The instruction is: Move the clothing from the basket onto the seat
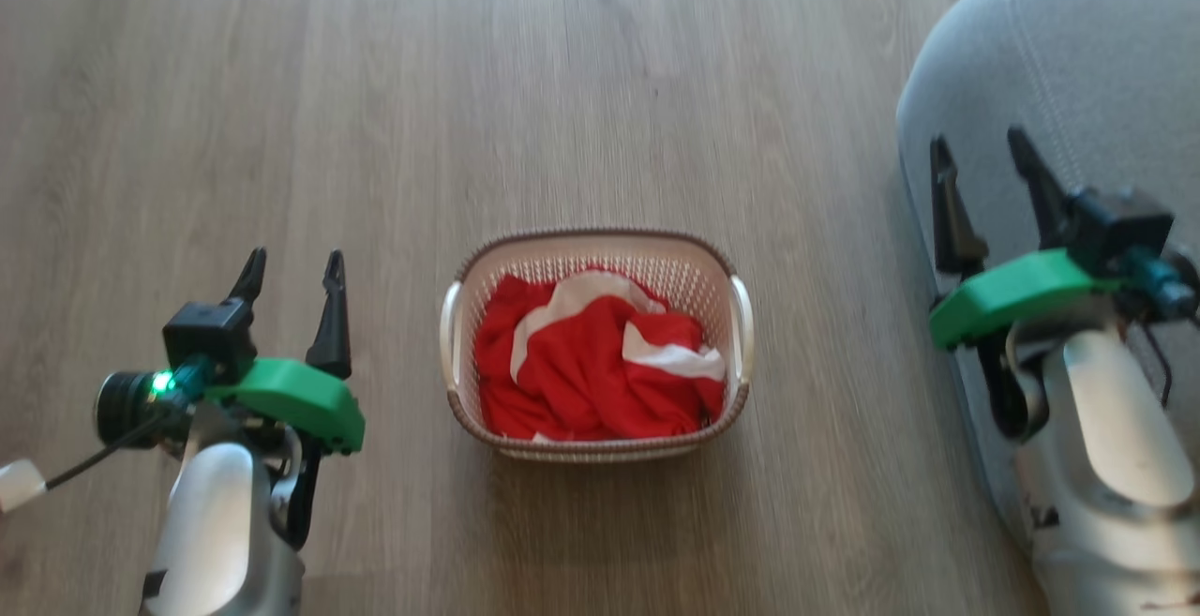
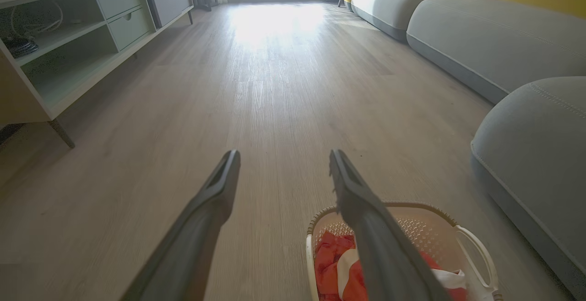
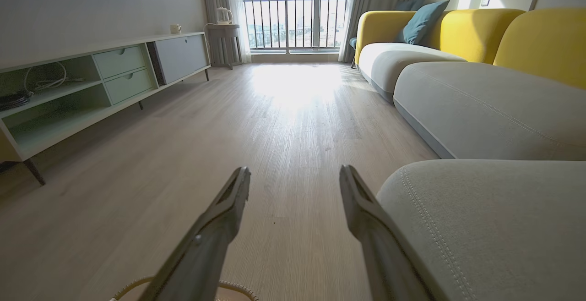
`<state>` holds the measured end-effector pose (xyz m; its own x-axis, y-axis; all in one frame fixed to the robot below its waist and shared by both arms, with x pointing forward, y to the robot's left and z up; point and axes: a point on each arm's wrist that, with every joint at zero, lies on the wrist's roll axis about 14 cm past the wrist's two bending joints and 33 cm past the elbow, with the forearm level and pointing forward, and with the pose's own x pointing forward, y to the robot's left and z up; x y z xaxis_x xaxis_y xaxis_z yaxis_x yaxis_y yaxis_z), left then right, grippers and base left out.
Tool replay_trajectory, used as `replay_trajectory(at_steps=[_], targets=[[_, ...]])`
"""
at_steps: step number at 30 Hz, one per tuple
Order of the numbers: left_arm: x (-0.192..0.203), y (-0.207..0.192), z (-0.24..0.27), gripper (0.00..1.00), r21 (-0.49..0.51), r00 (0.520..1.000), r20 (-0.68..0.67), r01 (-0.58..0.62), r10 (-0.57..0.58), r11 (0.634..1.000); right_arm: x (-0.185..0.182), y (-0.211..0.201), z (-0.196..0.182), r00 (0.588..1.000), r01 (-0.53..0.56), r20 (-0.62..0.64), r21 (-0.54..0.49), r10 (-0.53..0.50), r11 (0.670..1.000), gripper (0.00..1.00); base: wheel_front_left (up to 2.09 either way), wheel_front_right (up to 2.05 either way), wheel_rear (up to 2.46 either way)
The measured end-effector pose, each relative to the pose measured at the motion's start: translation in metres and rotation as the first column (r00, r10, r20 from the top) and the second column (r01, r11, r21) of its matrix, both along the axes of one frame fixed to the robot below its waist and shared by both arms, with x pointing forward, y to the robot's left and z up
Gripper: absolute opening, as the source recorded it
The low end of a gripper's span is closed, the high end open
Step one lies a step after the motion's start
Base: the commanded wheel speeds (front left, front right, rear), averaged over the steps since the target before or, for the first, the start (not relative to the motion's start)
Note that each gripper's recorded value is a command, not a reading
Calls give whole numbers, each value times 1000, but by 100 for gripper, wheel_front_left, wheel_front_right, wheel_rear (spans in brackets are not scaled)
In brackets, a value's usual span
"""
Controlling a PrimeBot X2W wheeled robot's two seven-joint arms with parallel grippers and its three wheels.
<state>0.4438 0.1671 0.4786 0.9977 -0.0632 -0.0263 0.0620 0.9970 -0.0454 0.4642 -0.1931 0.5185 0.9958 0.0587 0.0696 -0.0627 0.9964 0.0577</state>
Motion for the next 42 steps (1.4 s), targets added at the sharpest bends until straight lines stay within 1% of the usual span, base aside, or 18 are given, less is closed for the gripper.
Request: replay_trajectory(at_steps=[5, 11, 19, 26, 33, 34, 39, 42], targets=[[18, -20, -20, 100, -15, 997, -42, 60, -60, 998, 23, 1, 7, 999, -5, 38, -5, 6, 1000, 100, 0, 0, 0], [37, -42, -50, 100, -41, 987, -103, 116, -120, 992, 45, 3, -6, 999, -9, 32, -4, 9, 1000, 100, 0, 0, 0], [58, -82, -103, 100, -87, 951, -200, 224, -237, 971, 84, 6, -16, 998, -24, 58, -21, 25, 999, 100, 0, 0, 0], [62, -116, -156, 100, -126, 894, -295, 313, -337, 941, 105, 6, -41, 999, -27, 45, -19, 27, 999, 100, 0, 0, 0], [70, -154, -200, 100, -141, 824, -351, 423, -445, 895, 121, 10, -70, 999, -46, 16, -30, 46, 999, 100, 0, 0, 0], [70, -154, -200, 100, -141, 824, -351, 423, -445, 895, 121, 10, -70, 999, -46, 16, -30, 46, 999, 100, 0, 0, 0], [68, -178, -237, 100, -148, 753, -402, 508, -521, 848, 130, 3, -85, 999, -38, 5, -37, 38, 999, 100, 0, 0, 0], [66, -195, -255, 100, -148, 704, -418, 571, -574, 808, 129, -2, -97, 999, -35, -18, -43, 34, 998, 100, 0, 0, 0]])
